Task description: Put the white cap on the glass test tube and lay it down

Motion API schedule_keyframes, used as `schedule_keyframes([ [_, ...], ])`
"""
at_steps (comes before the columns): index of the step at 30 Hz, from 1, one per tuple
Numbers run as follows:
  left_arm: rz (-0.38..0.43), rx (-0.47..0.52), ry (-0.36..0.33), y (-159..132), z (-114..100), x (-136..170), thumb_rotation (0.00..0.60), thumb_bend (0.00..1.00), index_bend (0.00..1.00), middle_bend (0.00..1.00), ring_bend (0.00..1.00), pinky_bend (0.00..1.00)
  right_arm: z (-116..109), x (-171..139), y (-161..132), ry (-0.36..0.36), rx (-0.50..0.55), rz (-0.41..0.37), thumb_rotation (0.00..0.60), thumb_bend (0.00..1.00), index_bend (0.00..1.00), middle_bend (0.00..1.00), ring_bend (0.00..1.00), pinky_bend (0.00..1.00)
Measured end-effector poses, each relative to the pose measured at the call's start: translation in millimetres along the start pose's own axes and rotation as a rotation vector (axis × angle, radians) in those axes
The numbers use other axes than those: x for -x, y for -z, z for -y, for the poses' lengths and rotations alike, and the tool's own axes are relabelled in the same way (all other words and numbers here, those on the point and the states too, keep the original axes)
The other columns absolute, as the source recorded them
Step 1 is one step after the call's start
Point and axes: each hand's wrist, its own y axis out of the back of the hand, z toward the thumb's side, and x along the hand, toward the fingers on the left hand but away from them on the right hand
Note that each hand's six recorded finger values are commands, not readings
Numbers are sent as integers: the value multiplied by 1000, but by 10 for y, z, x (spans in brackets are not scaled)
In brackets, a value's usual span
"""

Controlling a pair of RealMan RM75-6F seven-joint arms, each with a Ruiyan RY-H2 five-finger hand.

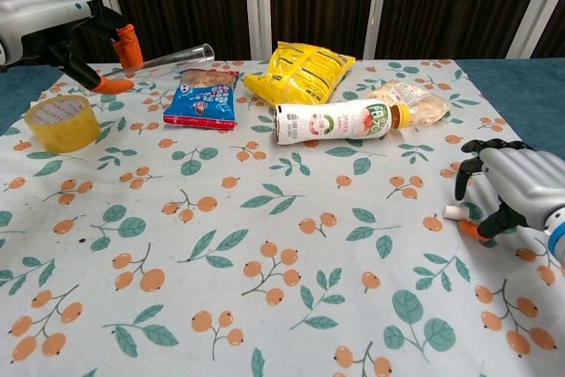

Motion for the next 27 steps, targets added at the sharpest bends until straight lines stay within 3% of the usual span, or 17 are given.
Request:
schedule_keyframes([
  [9,2,-2,3,-8,5,2,600,505,704,452,45,0,0,12,14,-2,-2,-3,600,341,507,125,0,0],
  [18,0,-4,6,-2,21,2,600,506,705,452,45,0,11,-2,8,-8,-4,-10,600,458,535,134,0,0],
  [27,3,1,3,-27,19,-6,600,505,705,452,45,0,-40,-2,-12,7,10,-27,600,465,555,146,0,0],
])
